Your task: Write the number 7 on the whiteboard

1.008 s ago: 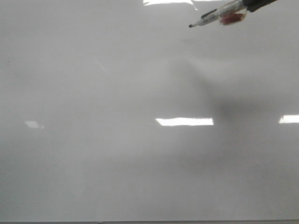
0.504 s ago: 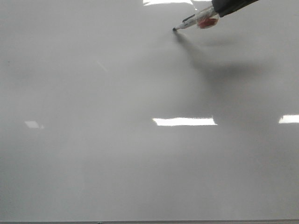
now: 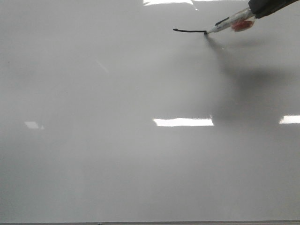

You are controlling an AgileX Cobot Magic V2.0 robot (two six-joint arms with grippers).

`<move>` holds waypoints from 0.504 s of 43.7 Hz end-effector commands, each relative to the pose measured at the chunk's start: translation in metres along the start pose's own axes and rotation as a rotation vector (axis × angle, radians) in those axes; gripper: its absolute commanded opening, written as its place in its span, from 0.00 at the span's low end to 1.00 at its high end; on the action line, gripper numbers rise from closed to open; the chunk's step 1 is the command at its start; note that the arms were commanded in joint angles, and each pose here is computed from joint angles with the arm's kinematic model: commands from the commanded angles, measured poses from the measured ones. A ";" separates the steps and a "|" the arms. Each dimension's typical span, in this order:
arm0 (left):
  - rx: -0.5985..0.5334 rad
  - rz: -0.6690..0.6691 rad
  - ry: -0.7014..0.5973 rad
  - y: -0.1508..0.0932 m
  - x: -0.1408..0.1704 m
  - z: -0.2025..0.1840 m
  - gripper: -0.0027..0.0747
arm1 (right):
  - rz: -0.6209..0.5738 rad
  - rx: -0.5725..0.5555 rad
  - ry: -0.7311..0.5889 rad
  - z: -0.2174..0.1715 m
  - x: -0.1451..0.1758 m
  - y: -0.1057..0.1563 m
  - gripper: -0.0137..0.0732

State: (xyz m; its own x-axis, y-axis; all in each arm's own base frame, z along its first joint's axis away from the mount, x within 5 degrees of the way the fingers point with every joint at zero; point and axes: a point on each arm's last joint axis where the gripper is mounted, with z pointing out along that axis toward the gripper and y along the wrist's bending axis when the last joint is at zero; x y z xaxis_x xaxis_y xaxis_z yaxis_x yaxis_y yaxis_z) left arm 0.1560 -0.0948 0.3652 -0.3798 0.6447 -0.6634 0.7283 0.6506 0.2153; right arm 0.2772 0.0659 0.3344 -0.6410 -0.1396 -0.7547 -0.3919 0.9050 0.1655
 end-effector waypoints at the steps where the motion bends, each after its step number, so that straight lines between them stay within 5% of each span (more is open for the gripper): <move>1: -0.033 -0.018 -0.103 0.003 -0.011 -0.010 0.53 | -0.031 -0.023 0.029 0.008 0.006 0.008 0.09; 7: -0.036 -0.018 -0.108 0.004 -0.012 -0.010 0.53 | -0.029 -0.035 0.113 0.033 0.033 0.011 0.09; 13: -0.039 -0.017 -0.114 0.004 -0.012 -0.010 0.53 | -0.064 -0.062 0.068 0.013 0.025 0.020 0.09; 22: 0.068 0.106 -0.159 -0.012 -0.020 -0.006 0.54 | -0.422 -0.282 0.100 -0.039 0.038 0.067 0.09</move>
State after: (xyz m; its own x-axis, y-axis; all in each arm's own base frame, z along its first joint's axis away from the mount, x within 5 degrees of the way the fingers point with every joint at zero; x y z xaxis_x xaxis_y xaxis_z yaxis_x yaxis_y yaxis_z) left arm 0.1535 -0.1021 0.3672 -0.3020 0.6690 -0.6791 0.7727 0.5890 0.2366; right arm 0.2245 0.0985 0.3158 -0.5907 -0.4385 -0.6773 -0.6675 0.7372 0.1049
